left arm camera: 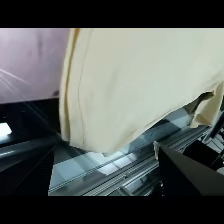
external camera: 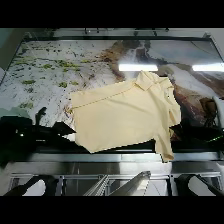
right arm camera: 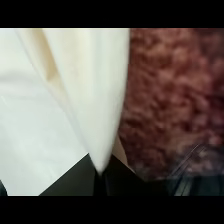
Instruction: Fold the shirts.
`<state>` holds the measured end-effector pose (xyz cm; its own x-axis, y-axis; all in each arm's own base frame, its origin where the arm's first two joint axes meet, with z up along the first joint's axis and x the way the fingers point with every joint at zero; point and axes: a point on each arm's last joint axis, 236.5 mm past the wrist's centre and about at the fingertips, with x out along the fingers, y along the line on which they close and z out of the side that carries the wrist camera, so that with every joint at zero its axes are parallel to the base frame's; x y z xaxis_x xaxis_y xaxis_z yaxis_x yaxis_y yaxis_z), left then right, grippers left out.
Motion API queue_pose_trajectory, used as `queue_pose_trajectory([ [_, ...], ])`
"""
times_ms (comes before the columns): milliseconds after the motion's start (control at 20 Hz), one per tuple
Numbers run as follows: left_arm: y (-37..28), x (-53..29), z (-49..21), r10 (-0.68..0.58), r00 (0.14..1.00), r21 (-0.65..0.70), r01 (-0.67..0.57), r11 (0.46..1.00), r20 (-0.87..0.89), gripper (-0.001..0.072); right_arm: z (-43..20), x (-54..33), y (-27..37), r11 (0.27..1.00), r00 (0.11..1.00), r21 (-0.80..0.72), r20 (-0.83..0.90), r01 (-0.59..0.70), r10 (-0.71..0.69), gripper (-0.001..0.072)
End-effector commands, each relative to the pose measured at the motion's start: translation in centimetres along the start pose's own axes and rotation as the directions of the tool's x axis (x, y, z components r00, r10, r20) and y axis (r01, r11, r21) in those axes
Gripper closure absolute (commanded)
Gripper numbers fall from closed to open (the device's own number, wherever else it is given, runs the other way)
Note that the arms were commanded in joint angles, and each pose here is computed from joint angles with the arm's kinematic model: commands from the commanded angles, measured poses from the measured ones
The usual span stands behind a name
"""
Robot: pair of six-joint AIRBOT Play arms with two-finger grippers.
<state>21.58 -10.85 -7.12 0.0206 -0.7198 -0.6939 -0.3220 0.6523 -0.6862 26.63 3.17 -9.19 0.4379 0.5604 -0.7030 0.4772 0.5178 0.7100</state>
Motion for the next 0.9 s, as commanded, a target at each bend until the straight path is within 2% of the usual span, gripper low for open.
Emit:
queue_pose_trajectory([
  [0,0.5,2.9,-1.8,0.09,0.994,-0.024,-0.092,0.995,-0.065,0.0012,-0.7,0.6,1.6,0.999,0.999,-0.026,-0.024,-0.039,0.038,0.0692],
  [150,2.1,4.5,-3.1,0.177,0.969,-0.033,-0.185,0.982,-0.175,0.0011,-1.2,0.9,2.1,0.998,0.998,-0.043,-0.04,-0.049,0.047,0.0692],
  [350,-0.1,7.9,-3.4,0.131,0.956,0.004,-0.135,0.991,-0.261,0.0014,-1.4,0.8,2.3,0.997,0.997,-0.047,-0.049,-0.055,0.053,0.0691],
  [400,-0.6,8.5,-3.1,0.133,0.955,0.018,-0.133,0.991,-0.264,0.0176,-1.5,0.8,2.3,0.997,0.997,-0.047,-0.051,-0.056,0.053,0.0691],
  [450,-1.0,9.0,-2.8,0.145,0.953,0.044,-0.138,0.989,-0.267,0.0601,-1.5,0.8,2.3,0.997,0.997,-0.048,-0.053,-0.056,0.054,0.0692],
  [500,-1.5,9.2,-2.7,0.149,0.95,0.073,-0.134,0.988,-0.273,0.0683,-1.6,0.8,2.3,0.997,0.997,-0.047,-0.056,-0.058,0.055,0.0692],
  [650,-2.5,8.1,-2.3,0.15,0.948,0.132,-0.116,0.984,-0.28,0.0683,-1.7,0.8,2.1,0.997,0.997,-0.054,-0.063,-0.049,0.045,0.0691],
  [850,-2.7,2.9,0.9,0.094,0.987,0.094,-0.082,0.992,-0.127,0.0684,-1.8,0.6,1.7,0.997,0.997,-0.063,-0.065,-0.036,0.031,0.0691],
])
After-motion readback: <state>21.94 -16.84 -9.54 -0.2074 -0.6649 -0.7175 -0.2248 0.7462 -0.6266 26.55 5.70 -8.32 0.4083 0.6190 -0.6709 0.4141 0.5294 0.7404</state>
